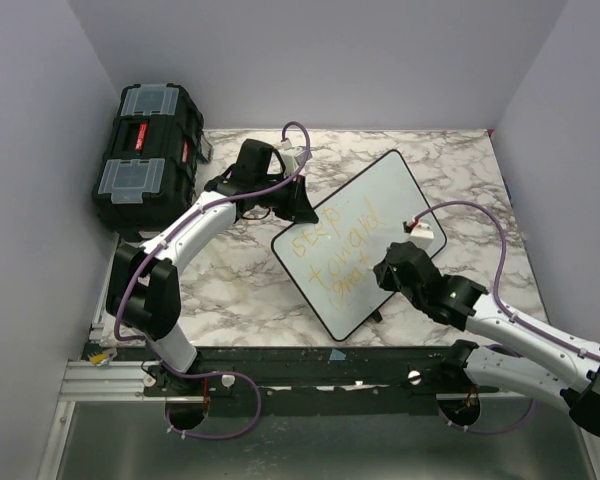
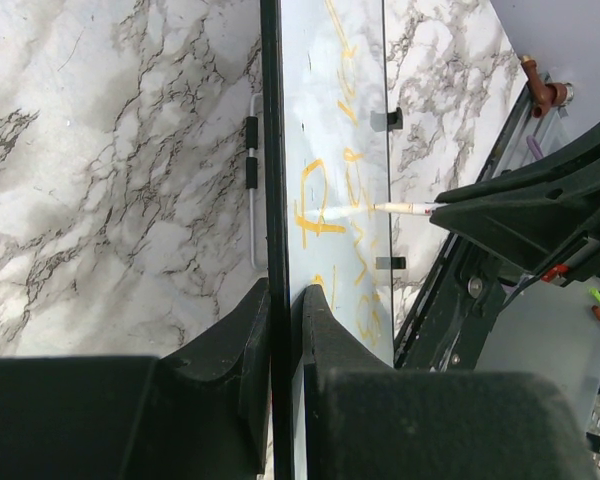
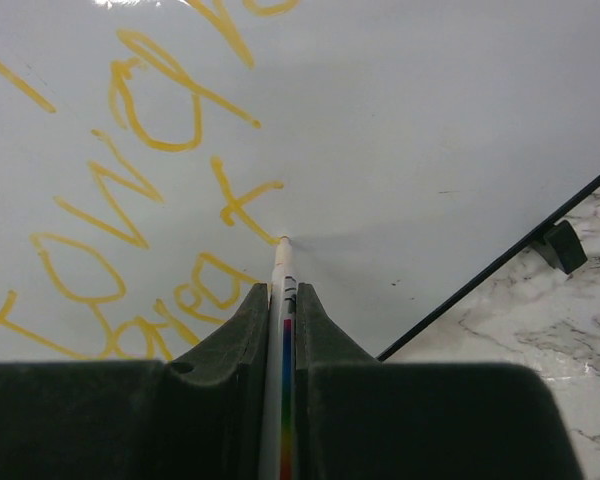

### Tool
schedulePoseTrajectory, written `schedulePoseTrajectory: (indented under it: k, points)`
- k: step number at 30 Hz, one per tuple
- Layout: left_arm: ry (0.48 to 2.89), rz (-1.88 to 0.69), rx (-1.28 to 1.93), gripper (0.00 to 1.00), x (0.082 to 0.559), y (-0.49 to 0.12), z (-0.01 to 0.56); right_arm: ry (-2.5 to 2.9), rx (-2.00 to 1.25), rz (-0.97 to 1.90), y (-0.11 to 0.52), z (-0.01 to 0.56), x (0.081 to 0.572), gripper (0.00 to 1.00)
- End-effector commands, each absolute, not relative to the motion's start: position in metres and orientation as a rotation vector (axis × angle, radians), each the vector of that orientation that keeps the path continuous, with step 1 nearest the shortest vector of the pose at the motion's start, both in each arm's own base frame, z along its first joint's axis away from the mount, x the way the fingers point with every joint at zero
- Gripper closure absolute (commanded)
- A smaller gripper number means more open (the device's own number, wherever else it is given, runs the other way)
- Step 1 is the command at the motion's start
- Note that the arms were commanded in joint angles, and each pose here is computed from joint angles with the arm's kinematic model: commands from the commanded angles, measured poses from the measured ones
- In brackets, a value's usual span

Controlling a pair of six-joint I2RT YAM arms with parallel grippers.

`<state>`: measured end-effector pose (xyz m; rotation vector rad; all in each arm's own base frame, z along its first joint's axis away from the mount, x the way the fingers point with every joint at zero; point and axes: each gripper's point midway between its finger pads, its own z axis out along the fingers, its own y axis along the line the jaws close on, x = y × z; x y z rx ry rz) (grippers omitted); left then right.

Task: Write a sentence on the whiteboard

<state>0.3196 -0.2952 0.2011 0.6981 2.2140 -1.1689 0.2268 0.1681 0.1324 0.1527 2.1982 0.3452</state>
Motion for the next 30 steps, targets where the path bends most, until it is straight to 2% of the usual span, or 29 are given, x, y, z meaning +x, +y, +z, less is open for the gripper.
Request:
schedulePoseTrajectory:
  k: [1, 10, 18, 30]
  points:
    - [2.18, -1.109, 0.831, 1.0, 0.306, -0.297, 0.193, 2.245, 0.17, 0.203, 0.148, 0.116, 0.223, 0.99]
    - [2.184, -1.11, 0.83, 1.0, 0.305, -0.296, 0.192, 2.139, 0.178, 0.209, 0.15, 0.141, 0.24, 0.99]
    - [2.181, -1.113, 0.831, 1.0, 0.306, -0.297, 0.192, 1.953, 0.203, 0.261, 0.146, 0.189, 0.254, 0.99]
    - [2.174, -1.11, 0.834, 1.0, 0.303, -0.295, 0.195, 2.032, 0.233, 0.268, 0.136, 0.172, 0.26, 0.99]
